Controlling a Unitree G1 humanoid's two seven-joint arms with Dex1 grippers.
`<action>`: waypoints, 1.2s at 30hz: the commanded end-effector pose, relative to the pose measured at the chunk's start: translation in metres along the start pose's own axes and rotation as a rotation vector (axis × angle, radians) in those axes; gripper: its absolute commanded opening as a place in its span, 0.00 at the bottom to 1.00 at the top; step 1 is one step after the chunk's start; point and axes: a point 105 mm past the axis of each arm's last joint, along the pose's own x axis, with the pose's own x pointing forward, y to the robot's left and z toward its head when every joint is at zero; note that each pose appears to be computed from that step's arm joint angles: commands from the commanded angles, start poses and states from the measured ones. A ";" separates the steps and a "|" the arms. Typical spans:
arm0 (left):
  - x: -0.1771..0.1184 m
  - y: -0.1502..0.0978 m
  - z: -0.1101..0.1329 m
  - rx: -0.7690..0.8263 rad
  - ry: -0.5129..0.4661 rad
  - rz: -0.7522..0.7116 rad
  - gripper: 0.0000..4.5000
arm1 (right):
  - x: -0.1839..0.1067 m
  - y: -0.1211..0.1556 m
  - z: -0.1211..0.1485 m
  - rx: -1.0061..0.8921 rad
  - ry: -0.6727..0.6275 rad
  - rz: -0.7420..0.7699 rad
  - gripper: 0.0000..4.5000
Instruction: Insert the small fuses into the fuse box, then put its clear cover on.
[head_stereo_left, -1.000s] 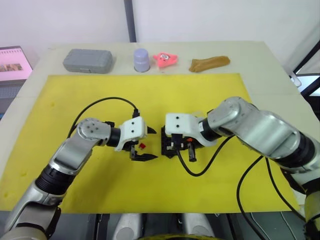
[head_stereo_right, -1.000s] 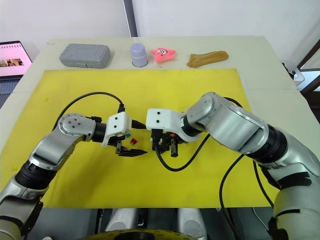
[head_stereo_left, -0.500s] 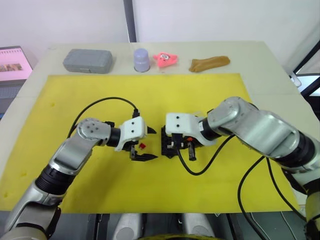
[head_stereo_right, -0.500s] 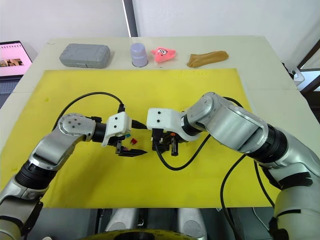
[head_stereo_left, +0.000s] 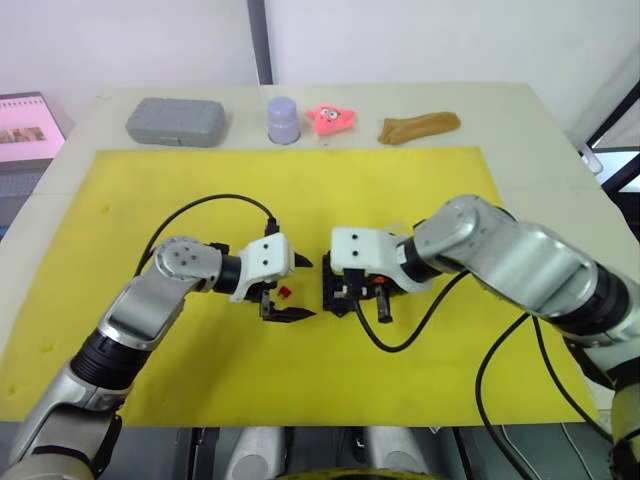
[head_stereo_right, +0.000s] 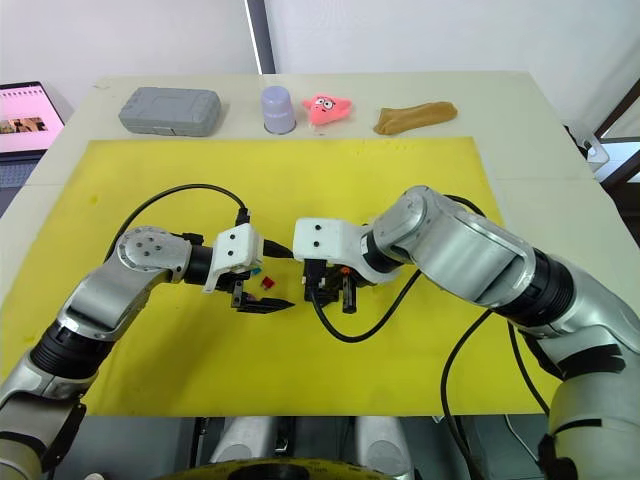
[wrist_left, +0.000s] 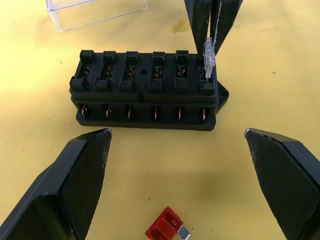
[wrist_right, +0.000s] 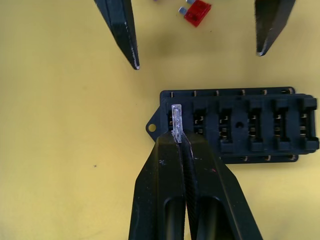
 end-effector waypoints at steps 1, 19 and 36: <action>-0.001 0.000 0.007 0.026 -0.022 0.008 0.99 | -0.002 0.000 0.001 -0.026 0.001 -0.015 0.00; -0.002 0.000 0.007 0.027 -0.022 0.006 0.99 | -0.009 -0.007 0.008 -0.084 -0.018 -0.065 0.00; -0.001 -0.001 0.008 0.028 -0.025 0.006 0.99 | 0.000 -0.003 0.000 -0.069 0.001 -0.046 0.00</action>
